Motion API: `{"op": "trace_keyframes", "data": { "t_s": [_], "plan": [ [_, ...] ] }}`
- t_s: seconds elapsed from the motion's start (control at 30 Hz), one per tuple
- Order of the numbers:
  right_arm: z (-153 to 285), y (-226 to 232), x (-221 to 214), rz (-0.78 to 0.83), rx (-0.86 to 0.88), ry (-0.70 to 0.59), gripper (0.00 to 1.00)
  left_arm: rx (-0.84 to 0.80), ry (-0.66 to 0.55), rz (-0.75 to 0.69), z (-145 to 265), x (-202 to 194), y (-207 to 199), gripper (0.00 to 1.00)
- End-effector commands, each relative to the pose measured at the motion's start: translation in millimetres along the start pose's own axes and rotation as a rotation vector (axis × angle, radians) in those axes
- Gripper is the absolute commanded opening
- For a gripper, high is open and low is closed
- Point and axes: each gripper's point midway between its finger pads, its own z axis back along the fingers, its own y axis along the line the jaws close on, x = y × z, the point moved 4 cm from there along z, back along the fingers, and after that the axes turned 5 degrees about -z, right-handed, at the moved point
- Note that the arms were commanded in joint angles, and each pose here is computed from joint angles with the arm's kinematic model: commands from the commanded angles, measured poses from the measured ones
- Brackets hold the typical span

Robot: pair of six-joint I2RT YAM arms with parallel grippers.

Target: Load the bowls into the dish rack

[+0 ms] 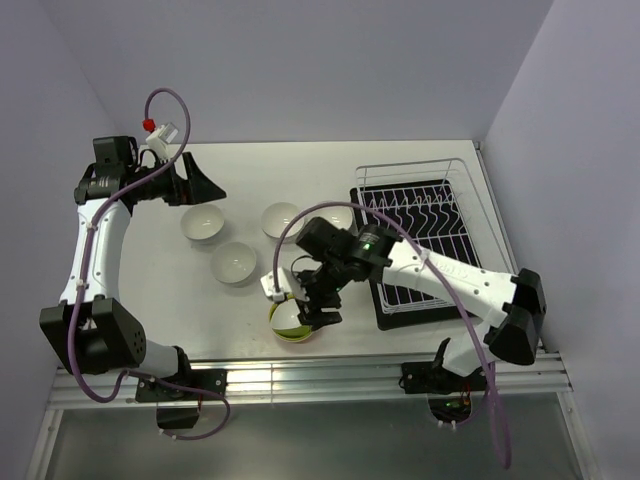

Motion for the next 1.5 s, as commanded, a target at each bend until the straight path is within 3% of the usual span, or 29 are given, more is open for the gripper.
{"op": "trace_keyframes", "data": {
  "t_s": [0.0, 0.27, 0.8, 0.9, 1.07, 1.2, 1.47],
  "plan": [
    [-19.9, -5.4, 1.1, 0.121, -0.016, 0.066, 0.68, -0.038, -0.039, -0.040, 6.6, 6.9, -12.1, 0.99],
    [-46.3, -11.4, -7.5, 0.165, 0.010, 0.172, 0.55, -0.040, -0.033, -0.034, 7.3, 3.4, -12.7, 0.99],
    [-64.3, -20.7, -29.1, 0.156, 0.037, 0.290, 0.43, -0.042, -0.020, -0.025, 5.4, -1.3, -10.2, 0.99],
    [-65.4, -21.5, -29.8, 0.159, 0.041, 0.297, 0.38, -0.042, -0.020, -0.026, 5.1, -1.2, -9.7, 0.99],
    [-65.7, -23.7, -27.2, 0.156, 0.045, 0.306, 0.19, -0.041, -0.018, -0.026, 5.1, 0.3, -10.1, 0.99],
    [-62.8, -24.0, -20.0, 0.155, 0.046, 0.287, 0.00, -0.044, -0.023, -0.030, 6.8, 2.8, -12.1, 1.00],
    [-35.0, -25.1, 22.5, 0.054, 0.037, 0.082, 0.00, -0.032, -0.050, -0.048, 13.8, 14.1, -20.5, 1.00]
  ]
}}
